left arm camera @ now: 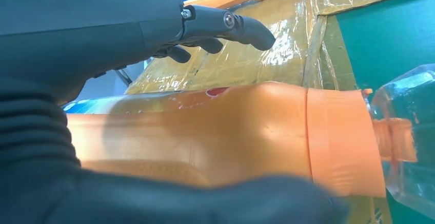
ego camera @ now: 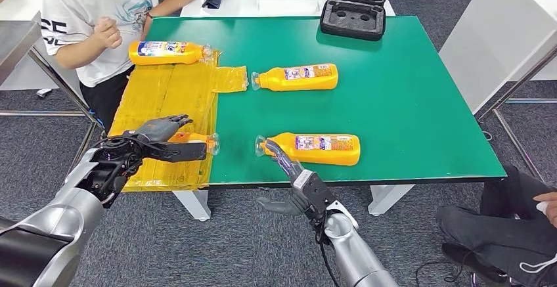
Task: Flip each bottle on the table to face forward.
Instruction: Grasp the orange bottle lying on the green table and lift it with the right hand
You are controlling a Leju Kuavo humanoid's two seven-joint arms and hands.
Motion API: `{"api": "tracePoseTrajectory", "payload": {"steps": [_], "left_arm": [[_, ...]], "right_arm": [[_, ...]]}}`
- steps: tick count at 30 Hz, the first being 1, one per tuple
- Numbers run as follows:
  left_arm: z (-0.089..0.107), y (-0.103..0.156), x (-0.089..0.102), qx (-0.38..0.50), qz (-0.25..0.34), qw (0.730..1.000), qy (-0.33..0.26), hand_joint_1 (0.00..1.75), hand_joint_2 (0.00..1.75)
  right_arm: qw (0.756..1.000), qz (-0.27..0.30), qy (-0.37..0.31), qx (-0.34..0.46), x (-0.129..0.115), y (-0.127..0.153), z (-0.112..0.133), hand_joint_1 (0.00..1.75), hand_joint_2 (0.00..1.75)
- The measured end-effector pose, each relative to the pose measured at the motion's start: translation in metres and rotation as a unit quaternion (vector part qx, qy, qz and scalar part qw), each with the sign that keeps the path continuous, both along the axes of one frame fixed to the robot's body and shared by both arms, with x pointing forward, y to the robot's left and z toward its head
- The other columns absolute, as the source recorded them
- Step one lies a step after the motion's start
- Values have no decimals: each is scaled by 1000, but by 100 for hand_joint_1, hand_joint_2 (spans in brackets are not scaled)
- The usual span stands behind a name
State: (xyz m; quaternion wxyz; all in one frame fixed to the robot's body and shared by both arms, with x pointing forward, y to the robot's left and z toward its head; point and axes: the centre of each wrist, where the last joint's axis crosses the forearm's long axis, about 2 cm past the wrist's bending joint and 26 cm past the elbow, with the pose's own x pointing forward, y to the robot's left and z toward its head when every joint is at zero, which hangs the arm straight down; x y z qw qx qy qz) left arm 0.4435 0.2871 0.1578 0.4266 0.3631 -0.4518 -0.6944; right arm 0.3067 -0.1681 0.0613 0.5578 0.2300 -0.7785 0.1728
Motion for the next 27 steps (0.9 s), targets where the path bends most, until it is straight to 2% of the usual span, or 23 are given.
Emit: {"api": "tracePoseTrajectory", "payload": {"steps": [19,23,27], "left_arm": [[-1,10,-1,-32,-20,997,69,0,0],[6,8,2,-71,-33,996,46,0,0],[24,2,8,-111,-29,993,-27,0,0]], "right_arm": [[999,-40,30,-21,-4,-12,-8,0,175],[998,-49,38,-23,-9,-14,-11,0,175],[997,-55,45,-25,-14,-17,-14,0,175]]}}
